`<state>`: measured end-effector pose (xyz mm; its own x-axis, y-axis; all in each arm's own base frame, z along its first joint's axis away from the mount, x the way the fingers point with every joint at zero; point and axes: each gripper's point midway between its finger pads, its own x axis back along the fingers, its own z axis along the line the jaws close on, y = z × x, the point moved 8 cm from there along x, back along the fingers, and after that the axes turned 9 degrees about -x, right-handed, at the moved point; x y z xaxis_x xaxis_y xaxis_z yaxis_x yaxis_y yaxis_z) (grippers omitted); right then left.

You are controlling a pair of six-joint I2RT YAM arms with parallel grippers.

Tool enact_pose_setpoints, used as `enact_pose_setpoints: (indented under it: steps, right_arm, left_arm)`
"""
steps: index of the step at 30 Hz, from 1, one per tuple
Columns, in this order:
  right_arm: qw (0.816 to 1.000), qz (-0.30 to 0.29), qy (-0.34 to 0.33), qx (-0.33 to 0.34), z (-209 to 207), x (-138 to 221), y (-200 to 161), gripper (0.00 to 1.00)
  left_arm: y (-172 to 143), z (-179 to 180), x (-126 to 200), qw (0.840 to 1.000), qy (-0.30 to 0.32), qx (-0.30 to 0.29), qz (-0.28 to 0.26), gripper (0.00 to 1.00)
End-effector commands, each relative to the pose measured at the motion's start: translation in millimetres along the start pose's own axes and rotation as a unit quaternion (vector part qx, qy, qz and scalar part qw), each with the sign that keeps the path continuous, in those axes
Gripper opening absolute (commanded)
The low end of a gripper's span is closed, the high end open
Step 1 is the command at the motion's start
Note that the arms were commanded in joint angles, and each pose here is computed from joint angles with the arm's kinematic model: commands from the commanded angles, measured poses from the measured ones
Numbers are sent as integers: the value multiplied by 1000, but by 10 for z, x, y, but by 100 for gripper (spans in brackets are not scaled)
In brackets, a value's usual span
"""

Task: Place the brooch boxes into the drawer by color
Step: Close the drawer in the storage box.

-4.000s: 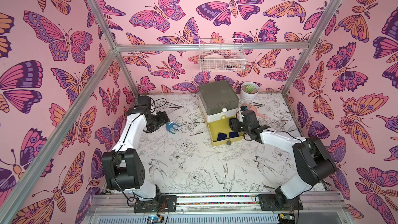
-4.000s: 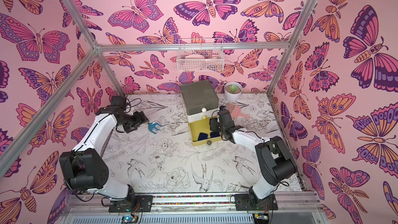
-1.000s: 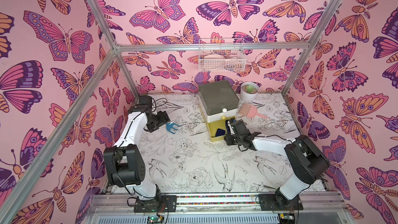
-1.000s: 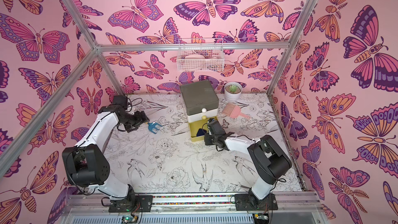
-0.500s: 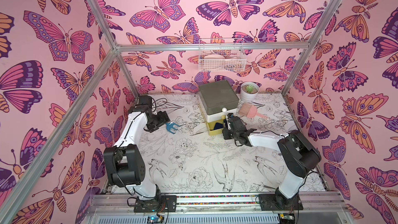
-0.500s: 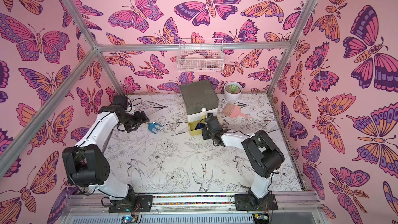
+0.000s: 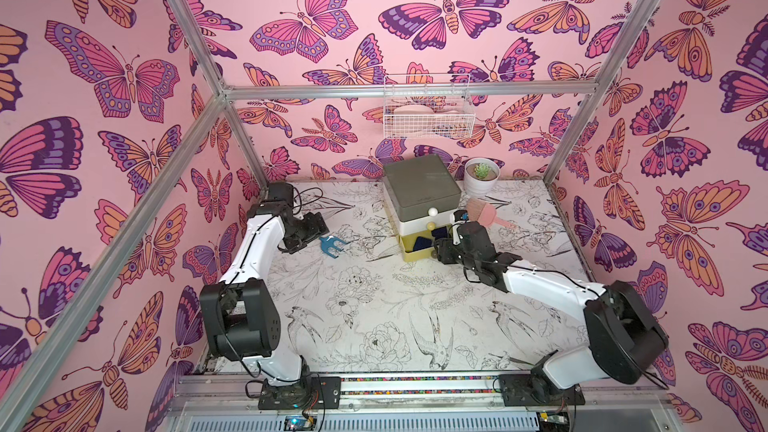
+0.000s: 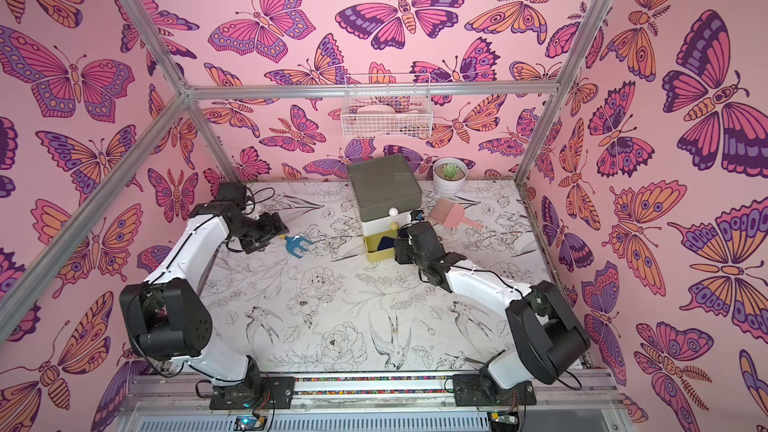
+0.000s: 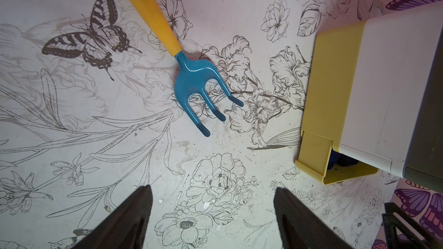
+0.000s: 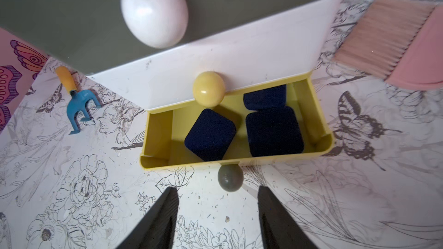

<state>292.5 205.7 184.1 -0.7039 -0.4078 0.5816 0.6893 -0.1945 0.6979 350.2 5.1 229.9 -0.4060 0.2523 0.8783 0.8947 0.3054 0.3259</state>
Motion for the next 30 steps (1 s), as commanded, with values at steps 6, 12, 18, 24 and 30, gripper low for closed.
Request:
enact_pose_setpoints:
  steps: [6,12,18,24,30]
  right_arm:
    - [990,57,-21,-124,-539,49,53,0]
    - [983,91,-9,-160,-646,-116,28,0]
    - [981,112,-33,-154,-658,-323,148,0]
    - [982,121,-45,-140,-734,-585,96,0]
    - [982,115,-37,-146,-747,-808,122,0]
  left_arm:
    - [-18,-29,31,1000,1,-10,4,86]
    - [-34,-21,16,1000,2,-8,6,86]
    - [-33,-27,39,1000,1,-10,3,86]
    - [-12,-37,52,1000,0,-10,-1,86]
    - [-24,-38,75,1000,2,-10,-3,86]
